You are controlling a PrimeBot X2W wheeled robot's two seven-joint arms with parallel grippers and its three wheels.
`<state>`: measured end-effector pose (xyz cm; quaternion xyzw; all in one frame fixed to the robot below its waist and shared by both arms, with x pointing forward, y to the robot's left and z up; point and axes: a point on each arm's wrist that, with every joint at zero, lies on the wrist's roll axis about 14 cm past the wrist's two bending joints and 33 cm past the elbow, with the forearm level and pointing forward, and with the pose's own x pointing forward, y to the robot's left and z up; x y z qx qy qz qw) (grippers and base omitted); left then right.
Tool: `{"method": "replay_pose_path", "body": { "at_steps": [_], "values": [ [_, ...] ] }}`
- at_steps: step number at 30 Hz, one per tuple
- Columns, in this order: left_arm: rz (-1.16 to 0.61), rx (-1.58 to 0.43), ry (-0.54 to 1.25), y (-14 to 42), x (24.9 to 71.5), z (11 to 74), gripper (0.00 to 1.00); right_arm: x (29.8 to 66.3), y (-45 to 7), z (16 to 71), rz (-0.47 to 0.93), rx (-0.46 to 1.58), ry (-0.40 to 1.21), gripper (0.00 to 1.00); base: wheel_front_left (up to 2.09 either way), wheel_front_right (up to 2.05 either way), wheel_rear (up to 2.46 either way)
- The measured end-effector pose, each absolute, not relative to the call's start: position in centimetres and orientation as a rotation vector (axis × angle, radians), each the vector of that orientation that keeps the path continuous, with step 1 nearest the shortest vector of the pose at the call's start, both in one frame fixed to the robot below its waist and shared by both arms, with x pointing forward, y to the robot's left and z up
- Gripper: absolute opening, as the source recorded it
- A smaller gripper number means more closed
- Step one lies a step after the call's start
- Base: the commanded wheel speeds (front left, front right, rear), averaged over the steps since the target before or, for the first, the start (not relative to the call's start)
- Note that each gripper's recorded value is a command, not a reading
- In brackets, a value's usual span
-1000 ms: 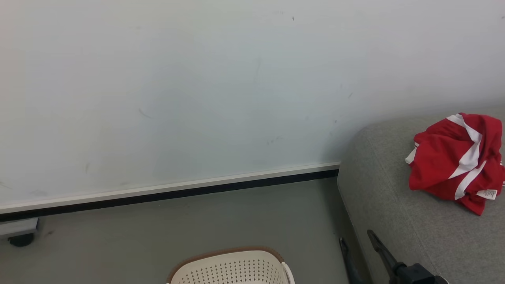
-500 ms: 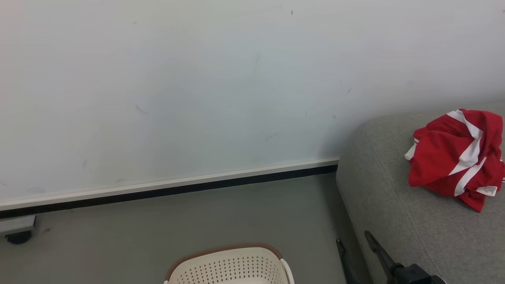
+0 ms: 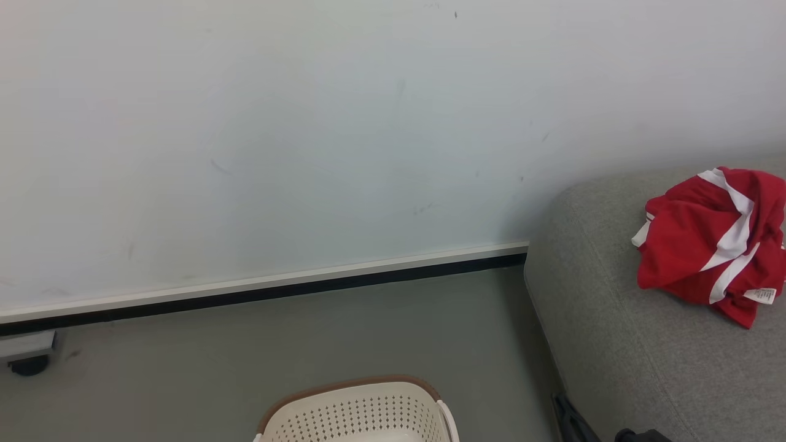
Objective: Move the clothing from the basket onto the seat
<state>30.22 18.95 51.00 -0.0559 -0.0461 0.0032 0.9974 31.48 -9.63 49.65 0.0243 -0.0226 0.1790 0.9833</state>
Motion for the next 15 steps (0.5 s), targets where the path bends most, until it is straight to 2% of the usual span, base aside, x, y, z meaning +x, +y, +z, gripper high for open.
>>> {"method": "replay_pose_path", "body": {
  "at_steps": [15],
  "values": [
    [0.056,-0.401,-0.041,20.0,31.0,50.1,0.00,32.8,-12.1,49.6,0.250,0.340,0.012,0.00,0.00,0.00,0.00]
  ]
}}
